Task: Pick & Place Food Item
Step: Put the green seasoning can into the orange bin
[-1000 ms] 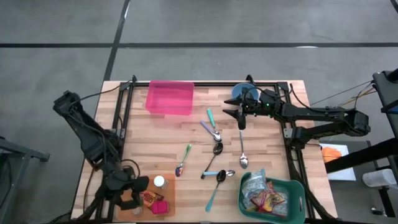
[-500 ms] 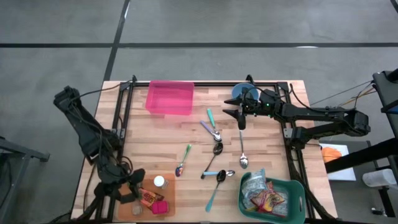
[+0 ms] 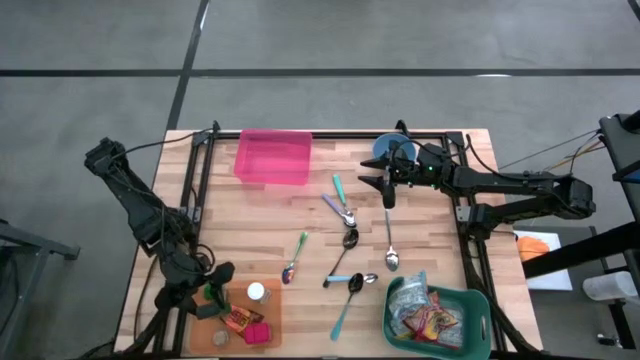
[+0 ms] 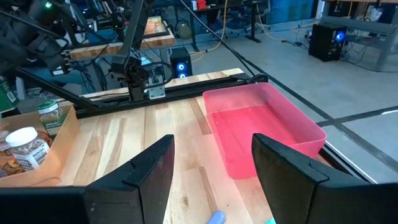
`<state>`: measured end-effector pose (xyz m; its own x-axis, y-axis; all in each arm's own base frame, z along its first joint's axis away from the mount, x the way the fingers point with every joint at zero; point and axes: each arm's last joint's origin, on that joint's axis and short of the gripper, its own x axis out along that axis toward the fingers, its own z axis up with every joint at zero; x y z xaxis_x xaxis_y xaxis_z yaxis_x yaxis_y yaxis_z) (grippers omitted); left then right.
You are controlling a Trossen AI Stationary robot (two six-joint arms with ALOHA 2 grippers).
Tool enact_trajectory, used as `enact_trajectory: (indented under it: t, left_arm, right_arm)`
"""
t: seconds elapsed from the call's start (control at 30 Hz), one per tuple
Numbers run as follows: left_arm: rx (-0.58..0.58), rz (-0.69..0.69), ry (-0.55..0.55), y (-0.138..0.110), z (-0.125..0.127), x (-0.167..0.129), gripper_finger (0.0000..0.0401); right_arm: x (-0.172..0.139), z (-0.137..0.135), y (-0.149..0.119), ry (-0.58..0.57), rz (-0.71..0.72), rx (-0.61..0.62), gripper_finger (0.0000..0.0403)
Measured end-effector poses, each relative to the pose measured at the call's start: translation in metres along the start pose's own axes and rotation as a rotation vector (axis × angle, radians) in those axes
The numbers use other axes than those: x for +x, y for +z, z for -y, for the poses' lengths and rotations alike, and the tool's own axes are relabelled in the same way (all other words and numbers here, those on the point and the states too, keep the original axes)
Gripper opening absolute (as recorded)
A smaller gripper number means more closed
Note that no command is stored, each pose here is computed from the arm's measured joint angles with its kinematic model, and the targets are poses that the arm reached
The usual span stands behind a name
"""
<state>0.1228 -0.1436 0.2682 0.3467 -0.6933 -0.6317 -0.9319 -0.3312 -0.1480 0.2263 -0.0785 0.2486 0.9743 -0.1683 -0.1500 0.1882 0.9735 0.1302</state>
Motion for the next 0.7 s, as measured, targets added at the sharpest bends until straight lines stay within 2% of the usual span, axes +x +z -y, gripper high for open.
enact_trajectory:
  t: [0.7]
  left_arm:
    - [0.06,0.009,0.097,0.047,0.047,-0.027,0.0273]
  right_arm:
    - [0.0,0.0,0.0,0.0,0.0,0.0,0.0211]
